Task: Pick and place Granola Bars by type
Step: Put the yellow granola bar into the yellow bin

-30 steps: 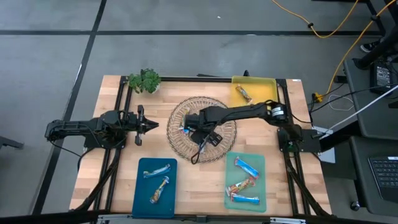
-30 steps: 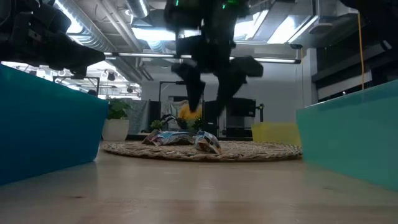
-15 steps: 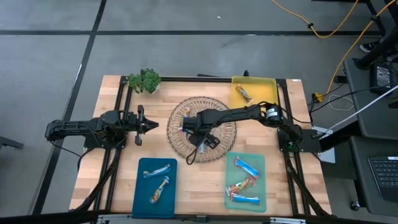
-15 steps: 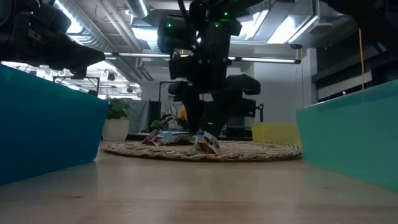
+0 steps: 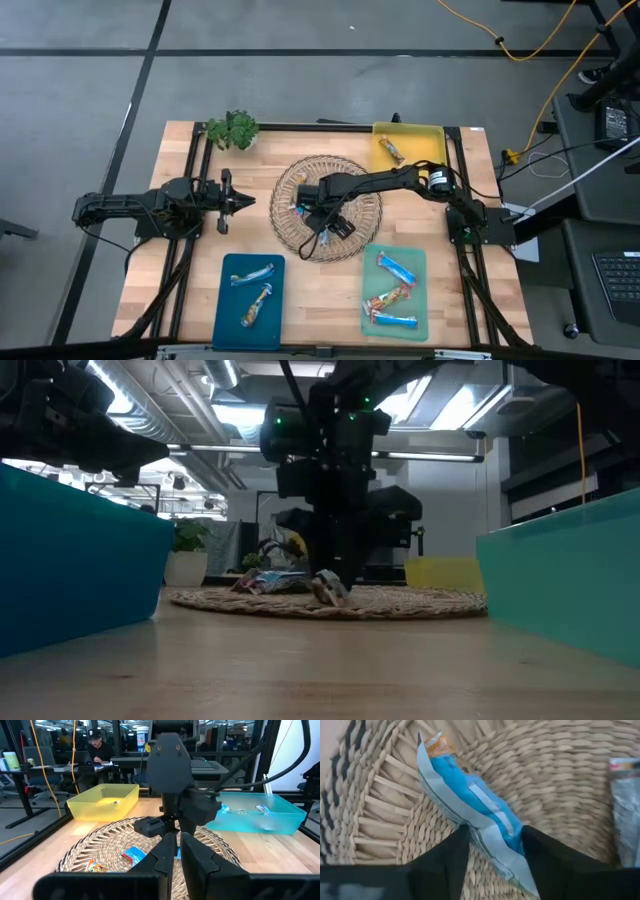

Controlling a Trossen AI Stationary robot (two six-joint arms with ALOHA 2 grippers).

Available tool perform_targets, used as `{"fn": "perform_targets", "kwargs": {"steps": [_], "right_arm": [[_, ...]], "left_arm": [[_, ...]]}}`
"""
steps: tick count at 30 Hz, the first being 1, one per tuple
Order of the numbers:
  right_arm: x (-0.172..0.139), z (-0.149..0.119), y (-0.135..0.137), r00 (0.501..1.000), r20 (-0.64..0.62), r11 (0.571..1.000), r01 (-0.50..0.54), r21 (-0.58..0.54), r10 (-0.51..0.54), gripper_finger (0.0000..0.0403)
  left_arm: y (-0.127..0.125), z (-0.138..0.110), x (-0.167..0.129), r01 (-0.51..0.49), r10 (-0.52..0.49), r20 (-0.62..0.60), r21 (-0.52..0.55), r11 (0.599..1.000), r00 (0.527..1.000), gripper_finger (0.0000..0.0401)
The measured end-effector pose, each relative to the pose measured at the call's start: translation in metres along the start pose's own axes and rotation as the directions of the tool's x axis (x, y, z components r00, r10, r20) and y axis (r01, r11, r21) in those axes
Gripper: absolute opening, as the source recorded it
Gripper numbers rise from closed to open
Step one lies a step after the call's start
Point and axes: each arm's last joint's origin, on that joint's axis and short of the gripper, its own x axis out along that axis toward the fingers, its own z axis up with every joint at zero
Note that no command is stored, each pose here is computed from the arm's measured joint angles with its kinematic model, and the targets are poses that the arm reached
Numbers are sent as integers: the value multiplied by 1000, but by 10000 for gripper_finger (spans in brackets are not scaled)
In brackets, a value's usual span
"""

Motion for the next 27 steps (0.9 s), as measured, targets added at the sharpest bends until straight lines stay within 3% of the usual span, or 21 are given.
{"fn": "perform_targets", "kwargs": {"steps": [13, 27], "right_arm": [[3, -2, 2, 1000, -11, 1000, -10, 6, 10, 68], [-17, 4, -3, 998, -56, 998, 38, 48, -35, 61]], "left_arm": [[0, 0, 0, 0, 0, -1, 0, 1000, 1000, 26], [0, 0, 0, 0, 0, 0, 0, 1000, 1000, 24]]}}
